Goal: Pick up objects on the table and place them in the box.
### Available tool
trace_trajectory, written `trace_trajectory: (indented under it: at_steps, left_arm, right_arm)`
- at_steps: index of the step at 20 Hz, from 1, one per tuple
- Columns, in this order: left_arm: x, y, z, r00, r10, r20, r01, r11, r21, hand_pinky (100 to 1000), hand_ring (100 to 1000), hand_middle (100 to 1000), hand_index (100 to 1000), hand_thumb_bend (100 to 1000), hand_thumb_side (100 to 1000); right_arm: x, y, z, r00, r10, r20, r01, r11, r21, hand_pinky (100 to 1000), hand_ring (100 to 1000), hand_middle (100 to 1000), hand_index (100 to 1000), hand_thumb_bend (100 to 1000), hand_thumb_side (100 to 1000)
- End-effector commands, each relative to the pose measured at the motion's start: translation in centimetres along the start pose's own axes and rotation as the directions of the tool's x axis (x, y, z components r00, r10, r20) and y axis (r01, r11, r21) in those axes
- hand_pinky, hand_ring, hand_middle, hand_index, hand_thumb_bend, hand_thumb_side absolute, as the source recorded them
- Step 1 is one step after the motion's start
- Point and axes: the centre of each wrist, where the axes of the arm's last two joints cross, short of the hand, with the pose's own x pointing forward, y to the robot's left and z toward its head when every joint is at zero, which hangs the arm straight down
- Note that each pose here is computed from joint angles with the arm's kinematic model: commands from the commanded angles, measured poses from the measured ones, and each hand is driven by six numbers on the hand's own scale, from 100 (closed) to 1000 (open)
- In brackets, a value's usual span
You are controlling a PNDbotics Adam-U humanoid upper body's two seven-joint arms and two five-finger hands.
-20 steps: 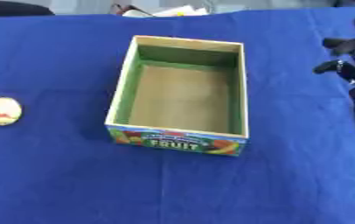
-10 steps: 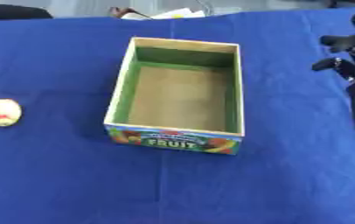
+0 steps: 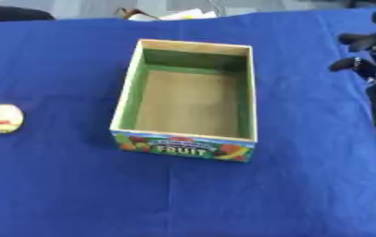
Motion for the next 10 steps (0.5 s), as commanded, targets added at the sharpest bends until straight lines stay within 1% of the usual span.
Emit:
trace_trajectory:
  at_steps: [1, 2, 3, 4, 6, 9, 10]
  left_arm:
    - [-1.0, 1.6, -0.5, 0.990, -0.141, 0.015, 0.142, 0.986, -0.086, 555, 683, 663, 913, 100, 628]
    - [-1.3, 1.4, -0.6, 0.986, -0.164, 0.014, 0.164, 0.980, -0.116, 556, 687, 666, 916, 100, 651]
    - [-1.6, 1.3, -0.6, 0.983, -0.184, 0.015, 0.184, 0.972, -0.146, 559, 702, 677, 927, 100, 709]
    - [-1.9, 1.1, -0.5, 0.979, -0.205, 0.016, 0.205, 0.962, -0.180, 560, 707, 682, 931, 100, 739]
    - [-2.6, 0.8, -0.4, 0.970, -0.241, 0.019, 0.238, 0.939, -0.249, 571, 728, 708, 951, 100, 872]
    - [-3.5, -0.2, 0.0, 0.966, -0.257, 0.012, 0.245, 0.905, -0.348, 591, 746, 737, 986, 100, 953]
    - [-3.8, -0.5, 0.1, 0.967, -0.255, 0.007, 0.239, 0.894, -0.379, 594, 747, 738, 991, 100, 960]
  right_arm:
    - [0.9, -0.2, -0.5, 0.999, 0.018, 0.028, -0.018, 0.999, 0.028, 564, 779, 549, 842, 100, 1000]
    - [0.8, -0.2, -0.5, 0.999, 0.017, 0.029, -0.018, 0.999, 0.031, 564, 779, 549, 842, 100, 1000]
    - [0.8, -0.2, -0.5, 0.999, 0.016, 0.029, -0.017, 0.999, 0.032, 564, 779, 549, 842, 100, 1000]
    - [0.8, -0.1, -0.5, 0.999, 0.016, 0.029, -0.017, 0.999, 0.033, 565, 779, 549, 842, 100, 1000]
    - [0.8, -0.1, -0.5, 0.999, 0.016, 0.030, -0.017, 0.999, 0.035, 565, 779, 549, 842, 100, 1000]
    - [0.8, -0.1, -0.5, 1.000, 0.016, 0.027, -0.017, 0.999, 0.039, 565, 780, 549, 843, 100, 1000]
    - [0.8, 0.0, -0.5, 1.000, 0.016, 0.027, -0.017, 0.999, 0.040, 565, 780, 549, 843, 100, 1000]
